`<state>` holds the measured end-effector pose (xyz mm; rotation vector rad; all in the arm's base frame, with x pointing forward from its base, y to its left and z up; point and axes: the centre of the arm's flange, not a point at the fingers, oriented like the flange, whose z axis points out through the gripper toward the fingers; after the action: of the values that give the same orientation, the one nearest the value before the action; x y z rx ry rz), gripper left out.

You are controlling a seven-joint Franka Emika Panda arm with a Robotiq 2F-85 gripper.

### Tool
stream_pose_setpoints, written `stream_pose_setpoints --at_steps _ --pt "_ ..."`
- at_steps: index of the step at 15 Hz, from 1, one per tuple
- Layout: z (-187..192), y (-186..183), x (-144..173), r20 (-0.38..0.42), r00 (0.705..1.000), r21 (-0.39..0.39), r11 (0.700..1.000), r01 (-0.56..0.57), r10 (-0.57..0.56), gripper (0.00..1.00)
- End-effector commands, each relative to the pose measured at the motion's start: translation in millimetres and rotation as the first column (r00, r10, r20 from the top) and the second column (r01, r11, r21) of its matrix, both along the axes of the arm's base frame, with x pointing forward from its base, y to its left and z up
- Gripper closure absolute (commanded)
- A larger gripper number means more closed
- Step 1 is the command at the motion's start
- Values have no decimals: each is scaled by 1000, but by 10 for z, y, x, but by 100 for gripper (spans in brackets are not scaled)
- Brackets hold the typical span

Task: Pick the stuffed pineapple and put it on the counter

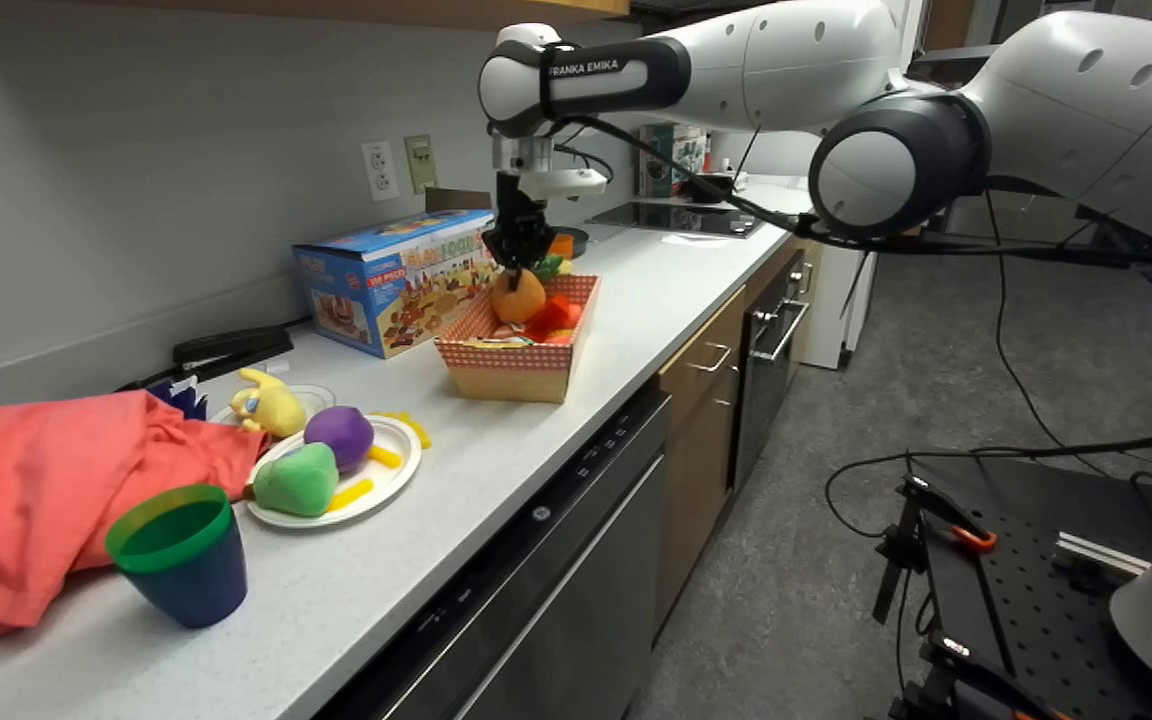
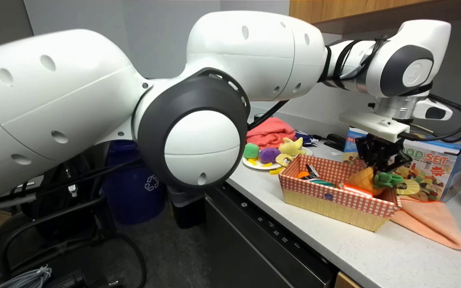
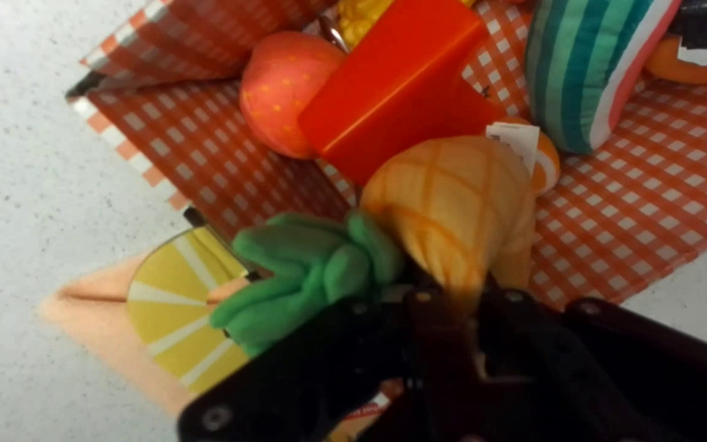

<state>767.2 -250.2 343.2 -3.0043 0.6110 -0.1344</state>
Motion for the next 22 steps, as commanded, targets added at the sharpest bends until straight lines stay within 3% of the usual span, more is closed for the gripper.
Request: stream_pose_setpoints --at_steps 1,6,13,16,18,20,21,22 --pt "-16 -50 220 42 999 -5 1000 -15 15 96" --pt "-3 -54 206 16 999 1 999 -36 36 96" --pt "-81 -98 372 241 957 -85 985 -148 164 96" --pt "-109 -107 421 288 935 -107 977 -184 208 96" --pt "-107 -98 398 250 944 -81 976 -203 217 96" --pt "-68 -88 345 154 967 -44 979 -199 203 96" --pt "558 3 -69 94 977 4 981 -195 194 96" --pt "571 30 -169 48 979 19 980 -199 198 96"
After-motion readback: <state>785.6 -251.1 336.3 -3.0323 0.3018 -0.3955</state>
